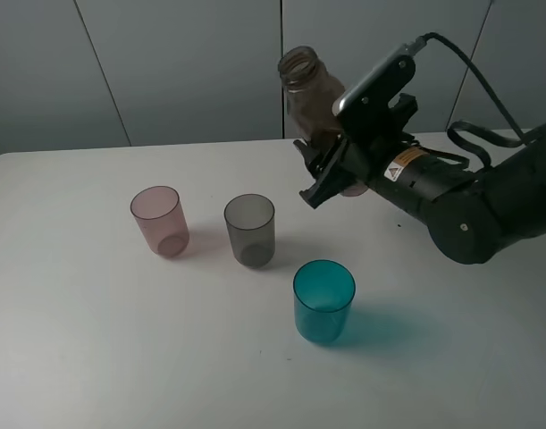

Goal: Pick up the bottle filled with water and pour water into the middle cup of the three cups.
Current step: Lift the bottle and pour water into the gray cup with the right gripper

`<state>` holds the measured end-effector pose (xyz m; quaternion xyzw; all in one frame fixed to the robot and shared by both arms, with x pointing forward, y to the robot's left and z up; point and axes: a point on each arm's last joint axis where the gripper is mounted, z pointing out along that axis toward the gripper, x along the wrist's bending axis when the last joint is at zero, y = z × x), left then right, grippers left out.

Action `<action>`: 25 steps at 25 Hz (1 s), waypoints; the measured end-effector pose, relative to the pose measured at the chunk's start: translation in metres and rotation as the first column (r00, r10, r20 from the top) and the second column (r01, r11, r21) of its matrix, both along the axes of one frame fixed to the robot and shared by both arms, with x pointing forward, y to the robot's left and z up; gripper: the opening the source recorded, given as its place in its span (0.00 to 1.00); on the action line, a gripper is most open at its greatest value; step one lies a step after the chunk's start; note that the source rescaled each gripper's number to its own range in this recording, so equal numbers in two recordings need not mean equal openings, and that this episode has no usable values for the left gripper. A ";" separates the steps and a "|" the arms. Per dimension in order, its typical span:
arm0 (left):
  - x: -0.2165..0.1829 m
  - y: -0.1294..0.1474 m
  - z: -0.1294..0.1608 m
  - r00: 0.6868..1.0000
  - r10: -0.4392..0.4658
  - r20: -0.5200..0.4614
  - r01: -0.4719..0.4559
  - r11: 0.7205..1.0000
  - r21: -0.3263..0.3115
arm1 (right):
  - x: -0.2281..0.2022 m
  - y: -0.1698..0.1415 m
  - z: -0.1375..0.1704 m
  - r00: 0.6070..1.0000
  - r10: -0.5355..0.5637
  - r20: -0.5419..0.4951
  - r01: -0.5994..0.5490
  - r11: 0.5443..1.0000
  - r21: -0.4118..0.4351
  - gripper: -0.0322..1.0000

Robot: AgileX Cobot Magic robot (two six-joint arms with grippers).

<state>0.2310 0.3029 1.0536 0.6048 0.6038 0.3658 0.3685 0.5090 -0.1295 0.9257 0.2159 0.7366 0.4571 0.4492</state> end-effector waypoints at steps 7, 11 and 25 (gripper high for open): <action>0.000 0.000 0.000 1.000 0.000 0.000 0.000 1.000 0.000 | 0.013 0.008 -0.012 0.999 0.018 0.040 -0.014 0.993 -0.115 0.03; 0.000 0.000 0.000 1.000 0.000 0.000 0.000 1.000 0.000 | 0.022 0.012 -0.016 0.995 0.042 0.095 -0.019 0.973 -0.231 0.03; 0.000 0.000 0.000 1.000 0.000 0.000 0.000 1.000 0.000 | 0.027 0.009 -0.018 0.957 0.151 0.248 0.033 0.793 -0.609 0.03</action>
